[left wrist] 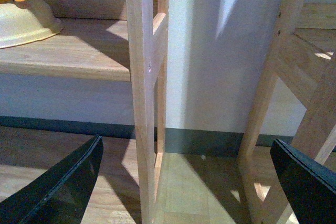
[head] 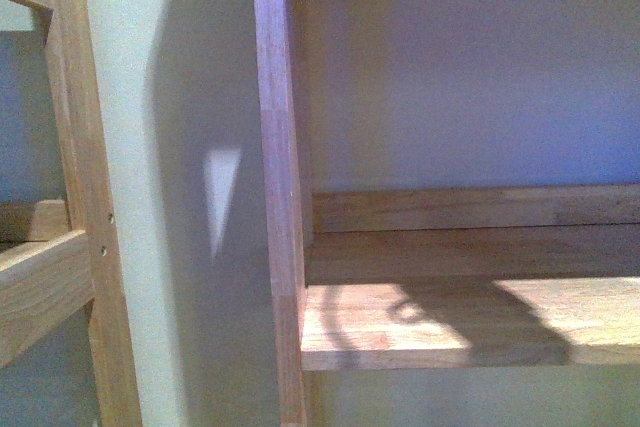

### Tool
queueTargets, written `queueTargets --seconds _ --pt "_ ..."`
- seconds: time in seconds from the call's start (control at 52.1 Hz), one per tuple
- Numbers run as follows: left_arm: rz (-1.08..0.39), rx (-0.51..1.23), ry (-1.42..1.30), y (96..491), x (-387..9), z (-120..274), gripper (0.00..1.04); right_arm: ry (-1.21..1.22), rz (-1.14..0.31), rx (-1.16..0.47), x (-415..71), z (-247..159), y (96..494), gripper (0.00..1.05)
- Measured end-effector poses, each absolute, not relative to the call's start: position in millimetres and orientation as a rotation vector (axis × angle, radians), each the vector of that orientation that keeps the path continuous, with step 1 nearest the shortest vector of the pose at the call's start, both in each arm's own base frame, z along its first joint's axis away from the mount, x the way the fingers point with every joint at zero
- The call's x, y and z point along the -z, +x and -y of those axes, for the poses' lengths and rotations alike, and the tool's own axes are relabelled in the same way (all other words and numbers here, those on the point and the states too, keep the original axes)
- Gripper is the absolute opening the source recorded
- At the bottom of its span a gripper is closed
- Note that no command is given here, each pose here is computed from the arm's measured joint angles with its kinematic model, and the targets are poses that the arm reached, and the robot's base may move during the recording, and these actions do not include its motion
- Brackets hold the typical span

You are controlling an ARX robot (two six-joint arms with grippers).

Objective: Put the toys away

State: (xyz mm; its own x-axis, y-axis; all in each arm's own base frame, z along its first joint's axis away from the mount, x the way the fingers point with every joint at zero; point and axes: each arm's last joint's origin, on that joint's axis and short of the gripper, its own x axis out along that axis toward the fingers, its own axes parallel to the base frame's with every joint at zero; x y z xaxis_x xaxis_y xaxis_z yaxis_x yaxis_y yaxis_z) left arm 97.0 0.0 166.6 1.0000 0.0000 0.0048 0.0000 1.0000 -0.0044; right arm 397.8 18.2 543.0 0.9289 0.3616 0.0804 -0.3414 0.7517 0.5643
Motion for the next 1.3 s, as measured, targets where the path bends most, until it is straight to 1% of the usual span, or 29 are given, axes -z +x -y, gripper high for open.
queueTargets --seconds 0.058,0.077,0.134,0.288,0.403,0.576,0.768,0.883,1.171,1.305 --pt "0.005 0.000 -0.004 97 -167 0 0.99 0.608 -0.030 -0.383 -543 -15 398 0.53" --pt "0.005 0.000 -0.004 97 -167 0 0.99 0.607 -0.025 -0.384 -543 -13 399 0.58" --pt "0.005 0.000 -0.004 97 -167 0 0.99 0.607 -0.022 -0.377 -542 -10 400 0.68" --pt "0.005 0.000 -0.004 97 -167 0 0.99 0.602 -0.009 -0.368 -541 -7 398 0.87" --pt "0.005 0.000 -0.004 97 -167 0 0.99 0.576 0.012 -0.349 -541 -7 395 1.04" --pt "0.005 0.000 -0.004 97 -167 0 0.99 0.485 0.074 -0.282 -545 -8 382 1.04" --pt "0.004 0.000 -0.004 97 -166 0 0.99 0.451 0.122 -0.254 -550 -5 368 1.04" --pt "0.005 0.000 -0.004 97 -167 0 0.99 0.433 0.165 -0.229 -551 0 352 1.04" --pt "0.005 0.000 -0.004 97 -167 0 0.99 0.365 0.287 -0.255 -546 -1 286 1.04" --pt "0.005 0.000 -0.004 97 -167 0 0.99 0.315 0.312 -0.250 -527 -5 252 1.04"
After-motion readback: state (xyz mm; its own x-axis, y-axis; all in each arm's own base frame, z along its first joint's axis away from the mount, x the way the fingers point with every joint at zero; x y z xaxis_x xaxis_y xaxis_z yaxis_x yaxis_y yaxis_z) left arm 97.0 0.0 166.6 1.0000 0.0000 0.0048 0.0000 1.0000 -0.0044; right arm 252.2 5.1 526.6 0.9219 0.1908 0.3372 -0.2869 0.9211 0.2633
